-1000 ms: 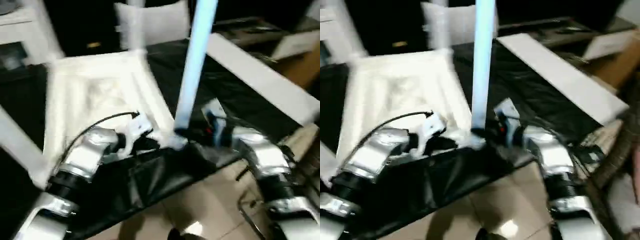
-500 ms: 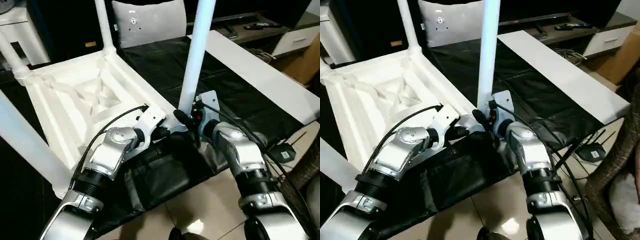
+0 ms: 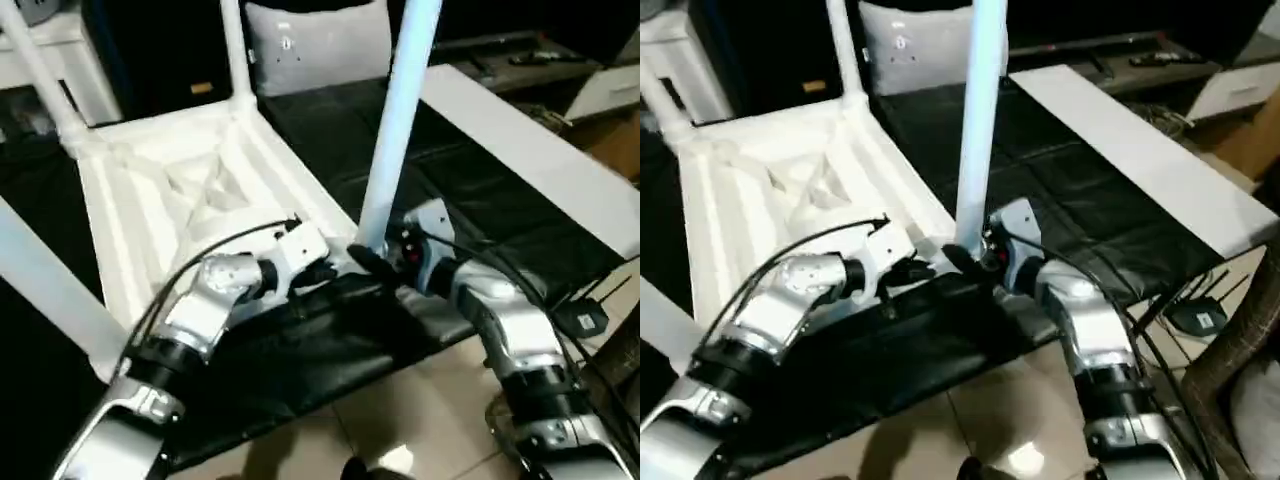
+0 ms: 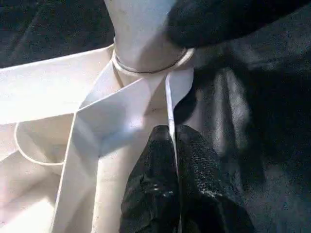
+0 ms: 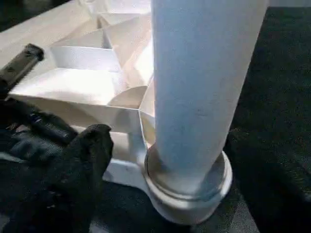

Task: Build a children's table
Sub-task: Rotate leg to tighten

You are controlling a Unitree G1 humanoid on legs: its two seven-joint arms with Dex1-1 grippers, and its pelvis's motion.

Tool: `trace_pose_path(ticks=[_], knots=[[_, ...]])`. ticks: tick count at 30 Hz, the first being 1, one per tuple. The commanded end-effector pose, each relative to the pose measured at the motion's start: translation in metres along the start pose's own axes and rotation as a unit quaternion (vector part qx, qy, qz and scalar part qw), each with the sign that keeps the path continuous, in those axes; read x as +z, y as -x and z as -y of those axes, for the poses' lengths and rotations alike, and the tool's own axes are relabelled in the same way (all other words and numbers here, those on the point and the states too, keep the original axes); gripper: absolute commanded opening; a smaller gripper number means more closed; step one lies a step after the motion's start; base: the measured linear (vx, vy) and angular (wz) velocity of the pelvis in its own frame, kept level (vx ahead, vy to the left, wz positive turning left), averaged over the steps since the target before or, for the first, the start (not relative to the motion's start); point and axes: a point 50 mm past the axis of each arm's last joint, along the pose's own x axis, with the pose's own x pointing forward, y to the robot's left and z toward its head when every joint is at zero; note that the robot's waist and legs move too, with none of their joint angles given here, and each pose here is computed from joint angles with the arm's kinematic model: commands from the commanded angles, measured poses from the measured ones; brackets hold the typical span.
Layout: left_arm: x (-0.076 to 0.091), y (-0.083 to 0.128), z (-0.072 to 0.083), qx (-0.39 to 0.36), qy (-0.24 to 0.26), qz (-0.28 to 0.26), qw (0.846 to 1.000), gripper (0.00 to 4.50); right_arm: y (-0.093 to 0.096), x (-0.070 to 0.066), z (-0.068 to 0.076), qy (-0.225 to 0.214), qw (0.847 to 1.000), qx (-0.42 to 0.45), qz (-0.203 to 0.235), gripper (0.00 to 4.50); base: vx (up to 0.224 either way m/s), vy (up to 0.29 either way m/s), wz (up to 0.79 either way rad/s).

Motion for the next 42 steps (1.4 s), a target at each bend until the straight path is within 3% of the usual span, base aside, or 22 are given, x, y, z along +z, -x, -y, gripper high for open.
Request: trace_pose_path(ticks=[1, 2, 3, 6, 11, 12, 16, 18, 20, 21, 23, 24, 30, 33, 36, 42], knots=[[0.020, 0.002, -0.008, 0.004, -0.042, 0.036, 0.998, 0.00, 0.004, 0.006, 0.001, 0.000, 1.000, 0.007, 0.013, 4.41, 0.000, 0.000, 0.00], [0.018, 0.009, -0.013, -0.002, -0.051, 0.039, 0.998, 0.43, 0.016, 0.006, 0.000, 0.006, 1.000, 0.013, 0.023, 4.47, 0.000, 0.000, 0.00], [0.014, 0.021, -0.019, -0.021, -0.062, 0.046, 0.997, 0.43, 0.032, 0.001, -0.002, 0.009, 1.000, 0.014, 0.015, 4.47, 0.000, 0.000, 0.00], [0.008, 0.038, -0.024, -0.043, -0.068, 0.053, 0.995, 0.71, 0.047, -0.008, -0.008, 0.004, 1.000, 0.001, -0.009, 4.50, 0.000, 0.000, 0.00], [0.005, 0.052, -0.025, -0.027, -0.036, 0.081, 0.996, 1.17, 0.051, -0.012, -0.017, -0.013, 1.000, -0.010, -0.011, 4.50, 0.000, 0.000, 0.00], [0.009, 0.053, -0.022, -0.001, -0.014, 0.116, 0.993, 1.28, 0.049, -0.011, -0.021, -0.010, 1.000, -0.013, -0.008, 4.50, 0.000, 0.000, 0.00], [0.012, 0.052, -0.018, 0.046, 0.014, 0.151, 0.987, 1.50, 0.048, -0.009, -0.026, 0.006, 1.000, -0.027, 0.001, 4.50, 0.000, 0.000, 0.00], [0.012, 0.051, -0.012, 0.136, 0.065, 0.179, 0.972, 1.71, 0.045, -0.007, -0.031, 0.017, 0.998, -0.053, -0.002, 4.50, 0.000, 0.000, 0.00], [0.013, 0.053, -0.011, 0.160, 0.078, 0.189, 0.966, 1.79, 0.044, -0.006, -0.032, 0.020, 0.998, -0.057, 0.000, 4.50, 0.000, 0.000, 0.00], [0.013, 0.056, -0.004, 0.201, 0.127, 0.204, 0.950, 1.93, 0.043, -0.005, -0.036, 0.038, 0.998, -0.052, 0.001, 4.50, 0.000, 0.000, 0.00], [0.015, 0.059, 0.001, 0.219, 0.144, 0.218, 0.940, 2.05, 0.042, -0.006, -0.037, 0.042, 0.998, -0.056, -0.007, 4.50, -0.002, -0.027, 0.08], [0.016, 0.062, 0.009, 0.245, 0.171, 0.229, 0.927, 2.14, 0.042, -0.007, -0.037, 0.047, 0.997, -0.063, -0.012, 4.50, 0.026, -0.080, 0.46], [0.003, 0.073, 0.039, 0.320, 0.215, 0.184, 0.904, 2.34, 0.045, -0.008, -0.041, 0.058, 0.997, -0.053, -0.003, 4.50, 0.032, -0.150, 0.57], [0.002, 0.077, 0.045, 0.339, 0.233, 0.180, 0.894, 2.34, 0.044, -0.011, -0.043, 0.059, 0.997, -0.041, -0.006, 4.50, -0.031, -0.213, 0.58], [-0.006, 0.083, 0.047, 0.364, 0.211, 0.141, 0.896, 2.34, 0.043, -0.015, -0.044, 0.044, 0.999, -0.029, -0.002, 4.50, 0.002, -0.055, 0.50], [-0.013, 0.090, 0.049, 0.399, 0.233, 0.126, 0.878, 2.34, 0.045, -0.020, -0.043, -0.006, 1.000, 0.016, 0.012, 4.50, -0.006, 0.027, 0.31]])
